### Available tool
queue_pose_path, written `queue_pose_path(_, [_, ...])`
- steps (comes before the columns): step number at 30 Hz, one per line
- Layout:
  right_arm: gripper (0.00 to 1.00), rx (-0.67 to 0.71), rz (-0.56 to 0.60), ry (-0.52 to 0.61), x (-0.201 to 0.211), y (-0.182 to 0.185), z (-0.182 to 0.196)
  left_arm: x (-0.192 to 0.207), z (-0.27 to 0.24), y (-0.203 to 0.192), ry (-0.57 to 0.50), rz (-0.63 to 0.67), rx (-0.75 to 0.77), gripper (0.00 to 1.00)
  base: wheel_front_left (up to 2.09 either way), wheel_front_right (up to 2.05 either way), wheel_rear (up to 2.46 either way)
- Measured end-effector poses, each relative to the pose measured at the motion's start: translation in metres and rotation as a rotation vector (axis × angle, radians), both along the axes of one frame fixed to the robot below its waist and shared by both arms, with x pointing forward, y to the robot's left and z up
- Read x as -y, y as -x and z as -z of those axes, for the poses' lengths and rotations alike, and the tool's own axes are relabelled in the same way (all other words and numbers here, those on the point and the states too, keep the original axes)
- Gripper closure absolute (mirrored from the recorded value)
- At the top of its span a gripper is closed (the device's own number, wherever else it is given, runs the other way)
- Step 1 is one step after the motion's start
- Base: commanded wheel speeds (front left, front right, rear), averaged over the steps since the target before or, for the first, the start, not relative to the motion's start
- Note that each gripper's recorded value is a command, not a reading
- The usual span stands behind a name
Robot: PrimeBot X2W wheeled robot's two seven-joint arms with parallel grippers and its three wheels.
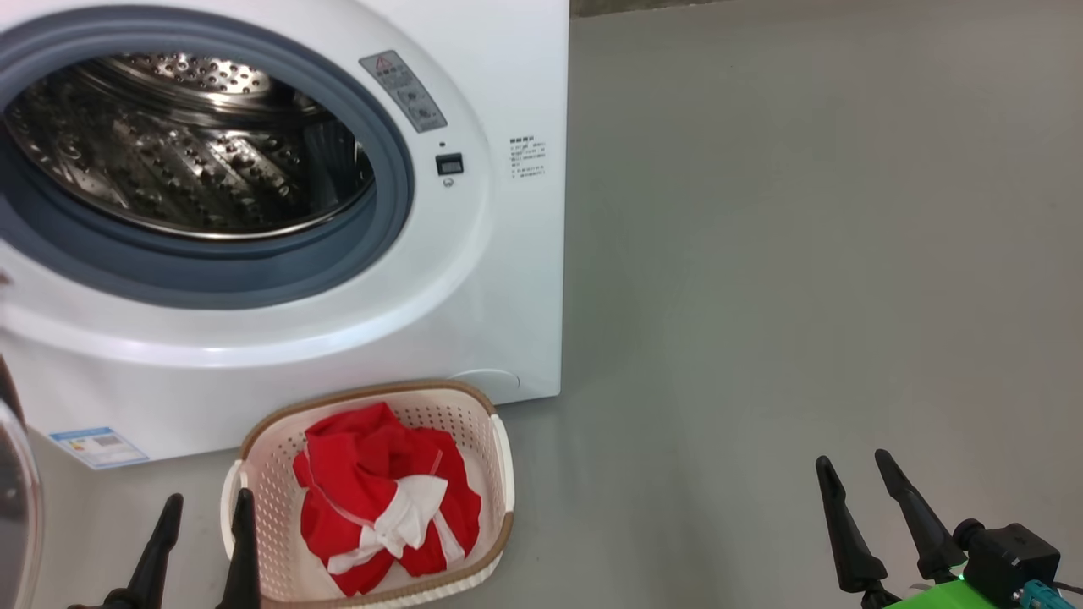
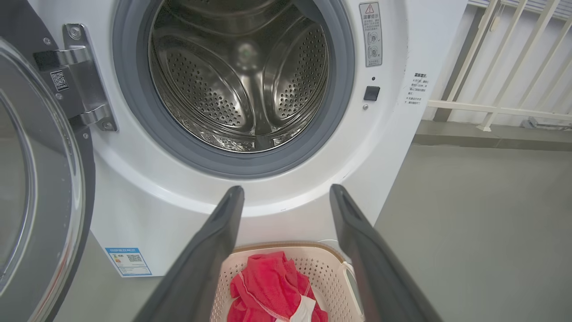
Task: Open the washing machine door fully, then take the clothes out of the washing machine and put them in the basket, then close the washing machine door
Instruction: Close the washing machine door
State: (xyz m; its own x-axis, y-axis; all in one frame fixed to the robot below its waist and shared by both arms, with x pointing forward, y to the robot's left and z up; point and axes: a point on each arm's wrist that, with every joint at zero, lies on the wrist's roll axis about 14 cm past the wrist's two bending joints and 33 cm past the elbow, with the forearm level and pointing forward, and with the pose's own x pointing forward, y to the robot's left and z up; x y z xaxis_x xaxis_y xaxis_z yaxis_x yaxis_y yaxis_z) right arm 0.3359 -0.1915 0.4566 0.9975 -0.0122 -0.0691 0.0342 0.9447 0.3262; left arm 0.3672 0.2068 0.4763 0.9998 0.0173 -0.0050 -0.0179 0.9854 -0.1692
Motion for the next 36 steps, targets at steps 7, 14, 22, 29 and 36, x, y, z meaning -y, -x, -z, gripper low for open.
queue_pose_path(7, [0.00, -0.003, -0.003, 0.000, -0.001, -0.001, 0.001, 0.000, 0.001, 0.000, 0.001, -0.002, -0.004, 0.00, -1.46, 1.46, 0.00])
queue_pose_path(14, [0.00, -0.006, -0.002, 0.000, -0.001, -0.001, 0.002, 0.000, 0.002, 0.000, 0.002, 0.001, -0.005, 0.00, -0.81, 0.81, 0.00])
queue_pose_path(22, [0.00, -0.011, 0.001, -0.002, 0.000, -0.001, 0.003, 0.002, 0.003, -0.001, 0.002, 0.006, -0.009, 0.00, -0.05, 0.05, 0.00])
queue_pose_path(29, [0.00, -0.012, -0.002, -0.004, -0.002, -0.002, 0.004, 0.001, 0.004, -0.001, 0.002, 0.003, -0.011, 0.00, 0.00, 0.00, 0.00])
queue_pose_path(36, [0.00, -0.016, -0.050, -0.003, -0.015, -0.007, 0.005, -0.005, 0.004, 0.005, 0.005, -0.021, -0.014, 0.00, 0.00, 0.00, 0.00])
